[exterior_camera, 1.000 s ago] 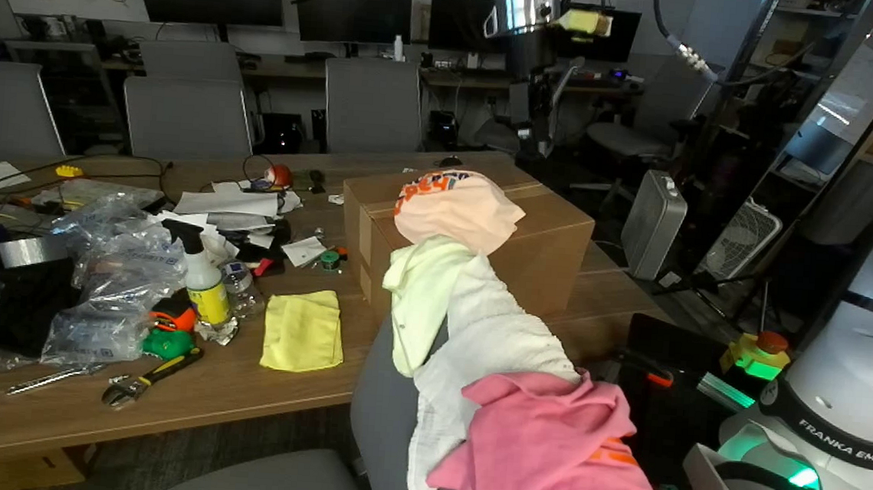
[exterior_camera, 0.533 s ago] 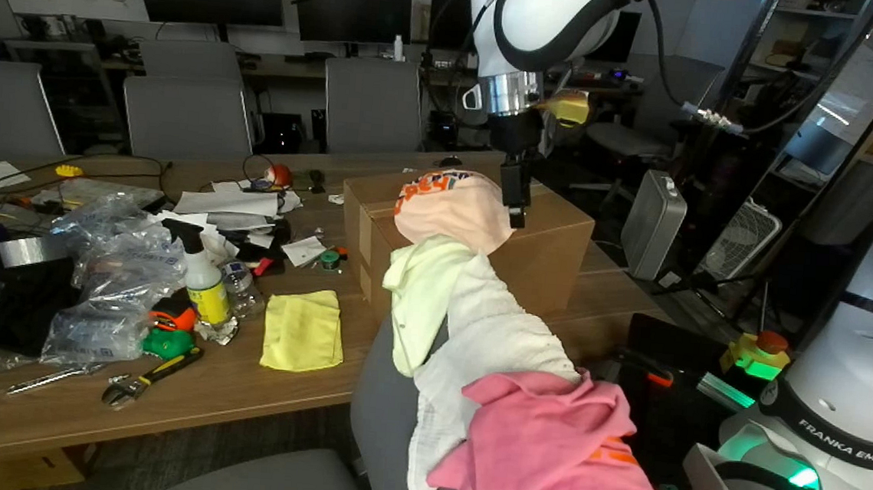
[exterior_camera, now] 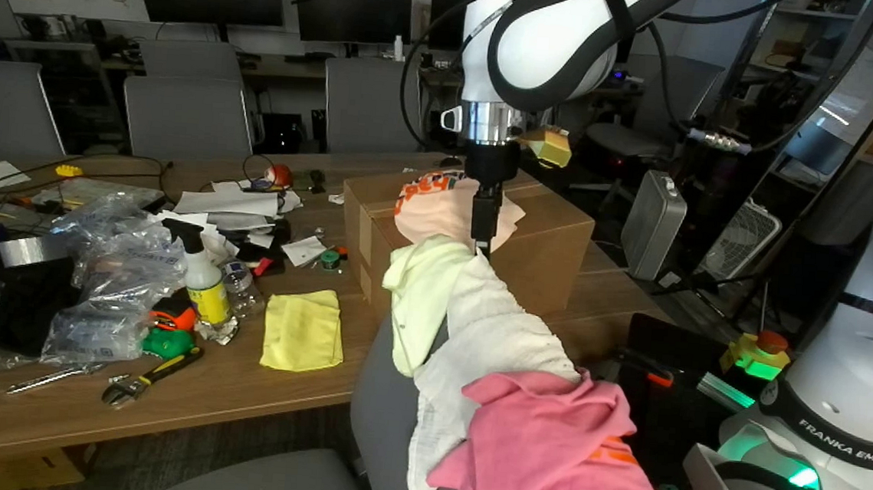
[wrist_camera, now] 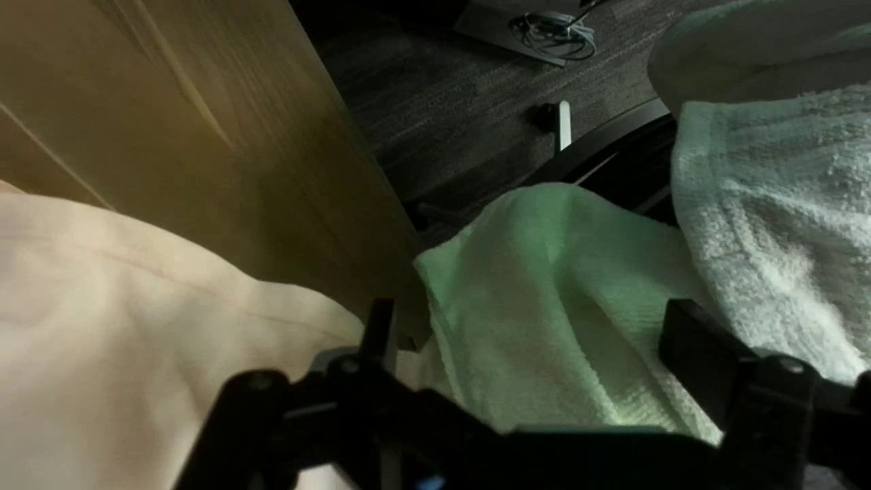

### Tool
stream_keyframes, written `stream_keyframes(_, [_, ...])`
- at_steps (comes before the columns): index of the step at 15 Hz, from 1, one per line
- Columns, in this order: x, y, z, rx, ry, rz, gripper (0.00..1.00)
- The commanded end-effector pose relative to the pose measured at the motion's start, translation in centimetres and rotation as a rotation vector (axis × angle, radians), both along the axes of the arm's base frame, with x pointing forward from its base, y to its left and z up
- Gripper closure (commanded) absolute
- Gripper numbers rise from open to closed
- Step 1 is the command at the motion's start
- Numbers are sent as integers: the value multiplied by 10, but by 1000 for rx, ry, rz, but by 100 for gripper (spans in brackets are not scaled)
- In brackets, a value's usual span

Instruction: Move the shirts from the chair and put them on top of the box.

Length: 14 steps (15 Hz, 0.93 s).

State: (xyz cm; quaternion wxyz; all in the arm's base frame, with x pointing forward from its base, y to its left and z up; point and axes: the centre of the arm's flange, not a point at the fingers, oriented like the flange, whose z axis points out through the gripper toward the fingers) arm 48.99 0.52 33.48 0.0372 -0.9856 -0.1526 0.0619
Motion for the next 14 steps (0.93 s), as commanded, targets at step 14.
stream_keyframes(14, [-20, 70, 26, -4, -93, 144, 0])
